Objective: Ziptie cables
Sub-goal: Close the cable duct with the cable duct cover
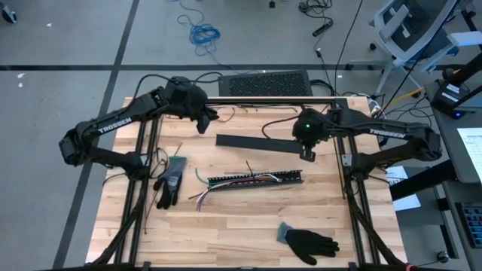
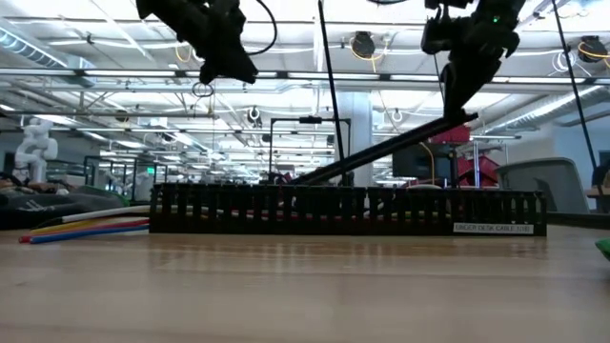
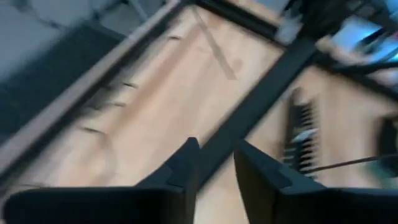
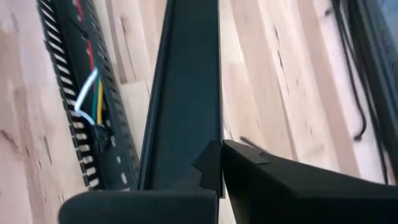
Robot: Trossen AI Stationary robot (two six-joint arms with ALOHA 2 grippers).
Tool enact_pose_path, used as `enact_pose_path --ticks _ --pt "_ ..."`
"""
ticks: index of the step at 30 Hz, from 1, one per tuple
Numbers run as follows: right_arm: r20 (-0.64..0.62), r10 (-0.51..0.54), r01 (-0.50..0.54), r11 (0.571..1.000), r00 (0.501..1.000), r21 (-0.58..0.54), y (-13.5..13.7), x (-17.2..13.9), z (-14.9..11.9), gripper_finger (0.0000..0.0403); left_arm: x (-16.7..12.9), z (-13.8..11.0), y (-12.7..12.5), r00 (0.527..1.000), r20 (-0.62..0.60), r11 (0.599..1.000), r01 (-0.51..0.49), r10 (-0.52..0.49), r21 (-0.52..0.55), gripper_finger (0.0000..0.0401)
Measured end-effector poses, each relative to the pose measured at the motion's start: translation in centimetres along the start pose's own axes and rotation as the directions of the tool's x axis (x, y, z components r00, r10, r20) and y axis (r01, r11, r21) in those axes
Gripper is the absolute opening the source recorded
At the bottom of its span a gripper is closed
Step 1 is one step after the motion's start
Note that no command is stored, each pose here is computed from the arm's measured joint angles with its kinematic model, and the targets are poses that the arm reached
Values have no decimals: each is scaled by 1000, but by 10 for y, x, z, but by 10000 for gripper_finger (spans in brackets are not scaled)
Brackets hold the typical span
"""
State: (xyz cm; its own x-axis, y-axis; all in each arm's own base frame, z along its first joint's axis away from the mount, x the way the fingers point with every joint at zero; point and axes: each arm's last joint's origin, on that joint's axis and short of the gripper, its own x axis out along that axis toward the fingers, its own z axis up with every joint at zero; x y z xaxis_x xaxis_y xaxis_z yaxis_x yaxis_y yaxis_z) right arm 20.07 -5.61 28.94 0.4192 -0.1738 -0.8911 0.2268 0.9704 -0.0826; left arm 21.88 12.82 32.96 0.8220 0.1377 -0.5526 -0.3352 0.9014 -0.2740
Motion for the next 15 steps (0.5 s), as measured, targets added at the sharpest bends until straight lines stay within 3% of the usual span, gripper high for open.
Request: enact_pose_path --ticks 4,7,9,12,15 --pt "59 7 -4 998 998 -57 3 -10 8 0 -3 3 -4 987 -4 963 157 -162 -218 137" --pt "121 15 -2 995 993 -102 7 -19 19 0 0 2 -5 961 -31 931 258 -275 -259 155" --pt "173 22 0 993 985 -122 9 -27 26 0 5 -1 -5 959 -61 936 256 -278 -242 158" --pt "214 30 2 989 976 -147 11 -37 32 0 13 0 -1 982 -56 974 170 -181 -152 160" --pt "235 36 1 988 971 -156 12 -43 35 0 15 0 2 991 -52 970 107 -122 -219 160"
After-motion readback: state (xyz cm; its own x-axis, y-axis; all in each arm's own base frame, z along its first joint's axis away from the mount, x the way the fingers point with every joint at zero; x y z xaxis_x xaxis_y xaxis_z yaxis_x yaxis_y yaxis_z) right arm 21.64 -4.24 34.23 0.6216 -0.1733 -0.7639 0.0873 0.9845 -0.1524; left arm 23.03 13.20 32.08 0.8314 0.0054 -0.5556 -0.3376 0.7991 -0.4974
